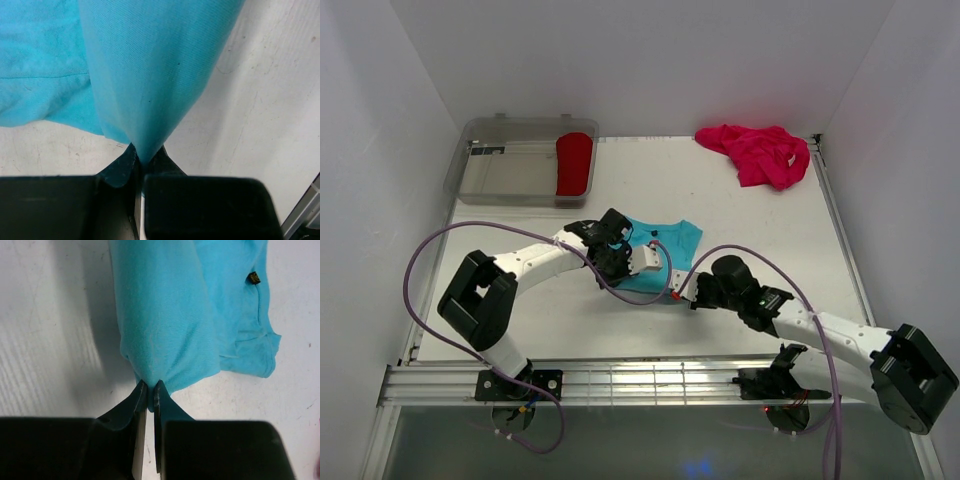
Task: Roll the t-shirts
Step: Roll the T-shirt to the center of the board.
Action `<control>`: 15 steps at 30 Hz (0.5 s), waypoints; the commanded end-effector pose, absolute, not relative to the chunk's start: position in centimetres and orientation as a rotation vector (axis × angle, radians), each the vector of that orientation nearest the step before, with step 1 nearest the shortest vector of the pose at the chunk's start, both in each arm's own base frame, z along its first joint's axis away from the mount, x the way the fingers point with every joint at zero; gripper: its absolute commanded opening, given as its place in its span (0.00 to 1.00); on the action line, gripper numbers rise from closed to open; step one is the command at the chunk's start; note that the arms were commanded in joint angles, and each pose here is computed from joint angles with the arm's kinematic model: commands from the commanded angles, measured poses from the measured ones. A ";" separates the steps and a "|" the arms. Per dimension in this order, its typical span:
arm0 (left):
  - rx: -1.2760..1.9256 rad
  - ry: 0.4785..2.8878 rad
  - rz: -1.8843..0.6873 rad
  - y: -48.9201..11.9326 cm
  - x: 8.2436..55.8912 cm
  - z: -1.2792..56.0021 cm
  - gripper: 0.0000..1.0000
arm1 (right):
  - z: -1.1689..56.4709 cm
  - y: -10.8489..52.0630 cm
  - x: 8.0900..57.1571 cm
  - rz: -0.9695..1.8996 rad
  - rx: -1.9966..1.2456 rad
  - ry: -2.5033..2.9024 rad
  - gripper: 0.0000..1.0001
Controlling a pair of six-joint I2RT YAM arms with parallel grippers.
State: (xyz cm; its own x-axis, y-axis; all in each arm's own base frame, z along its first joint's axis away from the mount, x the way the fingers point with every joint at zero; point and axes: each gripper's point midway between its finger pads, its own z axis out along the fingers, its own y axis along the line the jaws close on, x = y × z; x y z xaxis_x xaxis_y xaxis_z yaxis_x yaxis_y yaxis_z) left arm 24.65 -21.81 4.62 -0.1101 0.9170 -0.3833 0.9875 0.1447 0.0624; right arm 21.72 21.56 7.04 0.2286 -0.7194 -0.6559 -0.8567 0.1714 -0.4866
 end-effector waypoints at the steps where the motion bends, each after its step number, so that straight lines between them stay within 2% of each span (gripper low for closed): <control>1: 1.873 2.138 -0.264 -19.8 23.5 5.5 0.00 | 7.2 19.6 21.0 0.135 -1.637 1.615 0.08; 6: 1.913 2.123 -0.417 -19.8 20.7 6.9 0.00 | 7.6 19.2 18.3 0.240 -1.778 1.624 0.08; 15: 1.988 2.142 -0.752 -20.3 15.5 9.3 0.00 | 8.3 20.7 13.0 0.609 -1.880 1.597 0.08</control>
